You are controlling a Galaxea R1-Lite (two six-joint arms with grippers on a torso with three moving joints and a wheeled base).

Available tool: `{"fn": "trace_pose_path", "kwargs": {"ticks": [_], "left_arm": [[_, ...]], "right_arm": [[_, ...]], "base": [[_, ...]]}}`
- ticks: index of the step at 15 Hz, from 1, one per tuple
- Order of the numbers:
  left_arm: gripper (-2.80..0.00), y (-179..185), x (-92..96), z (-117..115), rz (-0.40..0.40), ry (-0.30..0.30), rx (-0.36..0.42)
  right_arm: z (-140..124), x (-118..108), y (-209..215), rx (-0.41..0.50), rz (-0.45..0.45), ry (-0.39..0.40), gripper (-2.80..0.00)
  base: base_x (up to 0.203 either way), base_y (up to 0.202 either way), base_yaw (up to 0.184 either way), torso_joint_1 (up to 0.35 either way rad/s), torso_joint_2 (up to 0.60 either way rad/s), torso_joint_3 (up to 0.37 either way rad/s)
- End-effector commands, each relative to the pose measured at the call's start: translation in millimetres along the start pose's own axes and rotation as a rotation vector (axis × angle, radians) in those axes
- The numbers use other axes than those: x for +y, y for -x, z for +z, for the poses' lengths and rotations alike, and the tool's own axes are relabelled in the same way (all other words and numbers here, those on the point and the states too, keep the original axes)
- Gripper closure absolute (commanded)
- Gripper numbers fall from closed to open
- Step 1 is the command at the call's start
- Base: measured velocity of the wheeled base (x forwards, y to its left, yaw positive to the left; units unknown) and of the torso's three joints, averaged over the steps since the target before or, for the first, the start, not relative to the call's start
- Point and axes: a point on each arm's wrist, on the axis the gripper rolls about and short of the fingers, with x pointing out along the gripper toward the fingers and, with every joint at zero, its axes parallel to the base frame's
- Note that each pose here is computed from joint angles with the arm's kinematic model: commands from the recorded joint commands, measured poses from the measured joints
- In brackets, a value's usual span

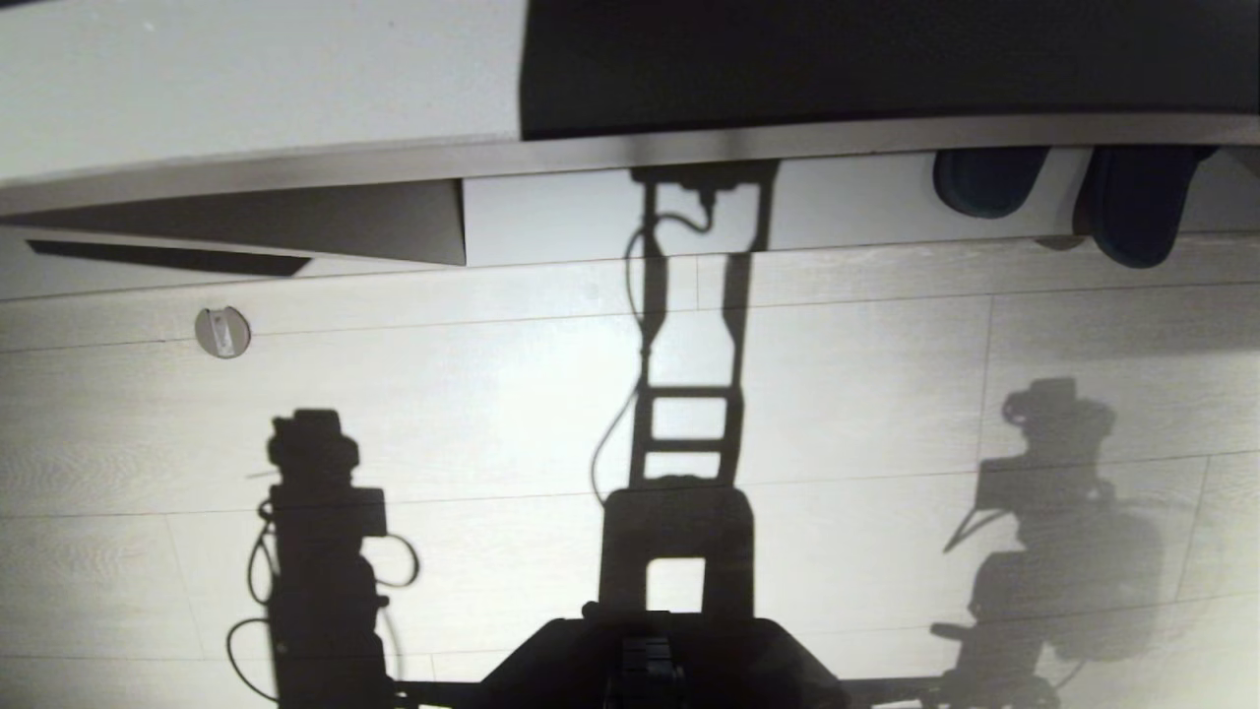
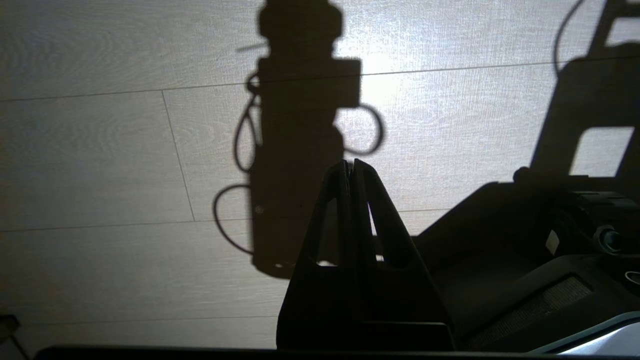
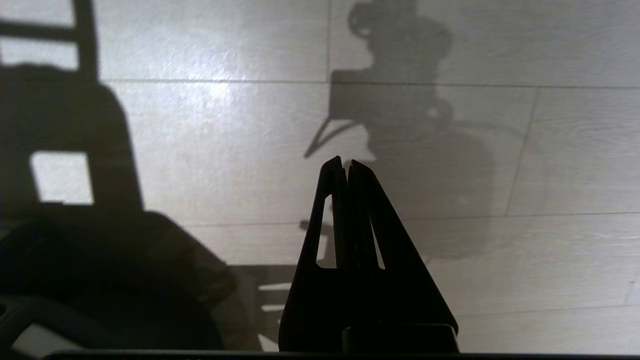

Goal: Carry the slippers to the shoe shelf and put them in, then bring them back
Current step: Pick up the slippers in the shoe cabinet

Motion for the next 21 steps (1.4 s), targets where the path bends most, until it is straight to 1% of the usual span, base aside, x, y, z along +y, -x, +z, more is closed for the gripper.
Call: {"fn": "trace_pose_path", "kwargs": {"ticks": [1, 2, 3, 4, 10, 13, 15, 16, 18, 19, 21], "left_arm": [[0.00, 0.0, 0.0, 0.0, 0.000, 0.000, 0.000], [0.00, 0.0, 0.0, 0.0, 0.000, 0.000, 0.000], [0.00, 0.0, 0.0, 0.0, 0.000, 0.000, 0.000], [0.00, 0.0, 0.0, 0.0, 0.000, 0.000, 0.000], [0.00, 0.0, 0.0, 0.0, 0.000, 0.000, 0.000], [0.00, -0.1, 0.0, 0.0, 0.000, 0.000, 0.000], [0.00, 0.0, 0.0, 0.0, 0.000, 0.000, 0.000], [0.00, 0.0, 0.0, 0.0, 0.000, 0.000, 0.000], [0.00, 0.0, 0.0, 0.0, 0.000, 0.000, 0.000], [0.00, 0.0, 0.0, 0.0, 0.000, 0.000, 0.000], [0.00, 0.0, 0.0, 0.0, 0.000, 0.000, 0.000]], "right_arm": [[-7.9, 0.4, 9.3, -0.050, 0.037, -0.007, 0.00], [-12.6, 1.0, 12.9, -0.056, 0.068, -0.012, 0.00], [-20.5, 1.8, 13.6, 0.007, 0.091, -0.013, 0.00], [-23.2, 2.4, 13.8, 0.030, 0.109, -0.015, 0.00], [-23.0, 2.3, 13.7, 0.030, 0.105, -0.029, 0.00], [-22.0, 2.1, 13.7, 0.027, 0.101, -0.020, 0.00], [-17.2, 1.9, 13.9, 0.020, 0.103, -0.021, 0.00], [-8.6, 1.4, 13.7, 0.016, 0.105, -0.023, 0.00], [17.7, 0.3, 8.4, 0.018, 0.097, -0.024, 0.00], [32.4, -0.3, 4.6, 0.006, 0.087, -0.023, 0.00], [53.2, -0.8, -4.5, -0.021, 0.075, -0.022, 0.00]], "base": [[0.000, 0.000, 0.000, 0.000, 0.00, 0.000], [0.000, 0.000, 0.000, 0.000, 0.00, 0.000], [0.000, 0.000, 0.000, 0.000, 0.00, 0.000], [0.000, 0.000, 0.000, 0.000, 0.00, 0.000], [0.000, 0.000, 0.000, 0.000, 0.00, 0.000], [0.000, 0.000, 0.000, 0.000, 0.00, 0.000], [0.000, 0.000, 0.000, 0.000, 0.00, 0.000], [0.000, 0.000, 0.000, 0.000, 0.00, 0.000], [0.000, 0.000, 0.000, 0.000, 0.00, 0.000], [0.000, 0.000, 0.000, 0.000, 0.00, 0.000], [0.000, 0.000, 0.000, 0.000, 0.00, 0.000]]}}
